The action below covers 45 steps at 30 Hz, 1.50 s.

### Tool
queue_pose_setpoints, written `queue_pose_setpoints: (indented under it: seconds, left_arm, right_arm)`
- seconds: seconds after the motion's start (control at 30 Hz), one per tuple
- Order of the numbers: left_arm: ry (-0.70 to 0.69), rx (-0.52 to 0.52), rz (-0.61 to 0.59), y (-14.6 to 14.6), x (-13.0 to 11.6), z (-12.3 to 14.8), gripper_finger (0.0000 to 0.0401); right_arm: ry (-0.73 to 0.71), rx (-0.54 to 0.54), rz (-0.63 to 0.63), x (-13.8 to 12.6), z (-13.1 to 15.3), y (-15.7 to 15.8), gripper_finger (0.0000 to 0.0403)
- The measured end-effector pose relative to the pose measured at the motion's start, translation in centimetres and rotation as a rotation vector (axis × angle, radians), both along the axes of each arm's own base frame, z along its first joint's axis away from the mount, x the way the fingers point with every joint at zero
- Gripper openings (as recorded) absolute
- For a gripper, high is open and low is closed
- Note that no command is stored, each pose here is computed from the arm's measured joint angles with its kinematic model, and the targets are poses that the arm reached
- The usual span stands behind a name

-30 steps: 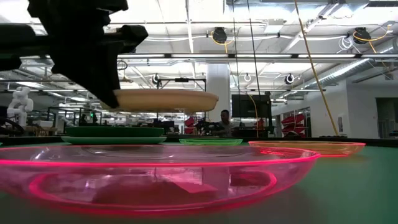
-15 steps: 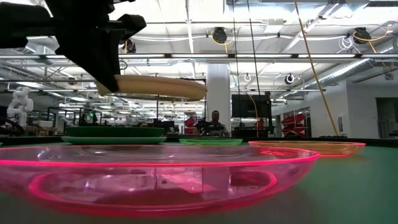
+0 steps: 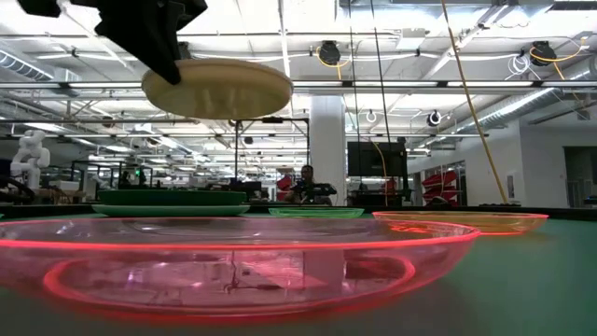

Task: Stack plastic plates
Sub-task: Stack the white plate on the pink plate

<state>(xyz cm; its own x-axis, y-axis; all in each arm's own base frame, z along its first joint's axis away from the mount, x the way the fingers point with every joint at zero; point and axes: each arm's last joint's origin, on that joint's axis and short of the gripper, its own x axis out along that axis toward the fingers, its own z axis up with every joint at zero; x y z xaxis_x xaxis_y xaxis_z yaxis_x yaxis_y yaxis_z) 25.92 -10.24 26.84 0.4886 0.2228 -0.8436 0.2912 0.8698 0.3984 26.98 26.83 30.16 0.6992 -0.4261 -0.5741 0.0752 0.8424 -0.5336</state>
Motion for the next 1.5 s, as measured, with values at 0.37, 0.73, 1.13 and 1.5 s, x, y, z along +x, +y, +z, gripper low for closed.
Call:
queue_pose_setpoints:
  seconds: [0.37, 0.73, 1.13, 1.5]
  left_arm:
    - [0.051, -0.054, 0.07, 3.6, -1.4, 1.7, 0.0017]
    - [0.071, -0.095, 0.139, 6.9, -3.5, 2.0, 0.0017]
    - [-0.021, -0.105, 0.21, 10.0, -6.2, -0.7, 0.0017]
    - [-0.014, -0.107, 0.353, 13.5, -6.3, -2.4, 0.0017]
  right_arm:
    - [0.041, 0.03, 0.013, -0.1, -0.1, 0.0, 0.0013]
    - [0.087, 0.093, 0.016, -0.2, -0.3, 0.2, 0.0013]
    - [0.082, 0.106, -0.001, 0.0, -0.3, 0.0, 0.0013]
    - [0.079, 0.115, -0.019, 0.1, -0.3, -0.2, 0.0013]
